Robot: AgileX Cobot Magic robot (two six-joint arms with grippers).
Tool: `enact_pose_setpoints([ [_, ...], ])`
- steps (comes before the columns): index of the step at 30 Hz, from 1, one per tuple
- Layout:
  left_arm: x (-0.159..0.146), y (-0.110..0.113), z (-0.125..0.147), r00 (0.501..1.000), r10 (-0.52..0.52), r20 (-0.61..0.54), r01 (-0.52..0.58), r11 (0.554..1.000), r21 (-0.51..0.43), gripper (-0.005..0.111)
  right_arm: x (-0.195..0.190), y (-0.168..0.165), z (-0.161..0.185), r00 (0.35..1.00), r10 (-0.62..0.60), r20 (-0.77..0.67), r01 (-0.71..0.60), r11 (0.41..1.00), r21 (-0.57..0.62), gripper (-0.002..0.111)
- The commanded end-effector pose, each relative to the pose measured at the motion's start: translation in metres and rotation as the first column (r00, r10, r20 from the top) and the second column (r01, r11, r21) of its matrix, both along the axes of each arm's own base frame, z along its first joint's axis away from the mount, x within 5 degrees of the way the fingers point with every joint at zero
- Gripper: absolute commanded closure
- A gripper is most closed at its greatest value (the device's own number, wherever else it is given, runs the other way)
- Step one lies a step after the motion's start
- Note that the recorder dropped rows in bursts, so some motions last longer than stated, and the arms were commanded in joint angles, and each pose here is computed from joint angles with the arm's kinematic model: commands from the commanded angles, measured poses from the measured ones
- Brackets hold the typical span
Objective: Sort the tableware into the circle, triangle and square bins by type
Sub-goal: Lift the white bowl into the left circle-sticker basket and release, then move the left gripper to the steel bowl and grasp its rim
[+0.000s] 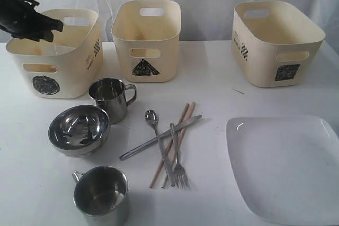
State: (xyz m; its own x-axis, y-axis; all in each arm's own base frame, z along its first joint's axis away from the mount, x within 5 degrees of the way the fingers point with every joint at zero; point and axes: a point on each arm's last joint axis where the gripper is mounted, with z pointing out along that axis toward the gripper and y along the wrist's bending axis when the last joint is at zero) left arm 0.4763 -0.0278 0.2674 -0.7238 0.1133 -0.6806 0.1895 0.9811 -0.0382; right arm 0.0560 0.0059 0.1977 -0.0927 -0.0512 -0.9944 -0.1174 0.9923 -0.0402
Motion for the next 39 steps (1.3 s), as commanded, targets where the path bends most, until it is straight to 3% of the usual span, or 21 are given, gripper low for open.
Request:
enact_pose_setpoints([
  [1, -0.018, -0.002, 0.042, 0.998, -0.026, 0.054, 0.027, 1.000, -0.011, 0.065, 0.000, 0.000, -0.001, 1.000, 0.004, 0.006, -0.004, 1.000, 0.009, 0.108],
  [6, -0.042, -0.005, 0.074, 0.996, -0.074, 0.057, 0.075, 0.997, -0.025, 0.065, 0.000, 0.000, -0.001, 1.000, 0.004, 0.006, -0.004, 1.000, 0.009, 0.108],
  [11, -0.079, -0.014, 0.082, 0.983, -0.170, 0.064, 0.174, 0.981, -0.081, 0.068, 0.000, 0.000, -0.001, 1.000, 0.004, 0.006, -0.004, 1.000, 0.009, 0.108],
  [14, -0.108, -0.014, 0.070, 0.983, -0.182, 0.024, 0.183, 0.978, -0.098, 0.069, 0.000, 0.000, -0.001, 1.000, 0.003, 0.006, -0.003, 1.000, 0.011, 0.108],
  [22, -0.191, -0.012, 0.047, 0.987, -0.155, 0.046, 0.160, 0.978, -0.132, 0.069, 0.000, 0.000, -0.001, 1.000, 0.003, 0.006, -0.003, 1.000, 0.011, 0.108],
  [25, -0.212, -0.011, 0.031, 0.989, -0.143, 0.028, 0.146, 0.979, -0.140, 0.064, 0.000, 0.000, -0.001, 1.000, 0.003, 0.006, -0.003, 1.000, 0.011, 0.108],
  [31, -0.227, -0.018, -0.009, 0.987, -0.135, -0.092, 0.113, 0.971, -0.210, 0.040, 0.000, 0.000, -0.001, 1.000, 0.003, 0.006, -0.003, 1.000, 0.009, 0.108],
  [39, -0.221, -0.040, -0.042, 0.977, -0.159, -0.142, 0.132, 0.973, -0.188, 0.040, 0.000, 0.000, -0.001, 1.000, 0.003, 0.006, -0.003, 1.000, 0.010, 0.108],
])
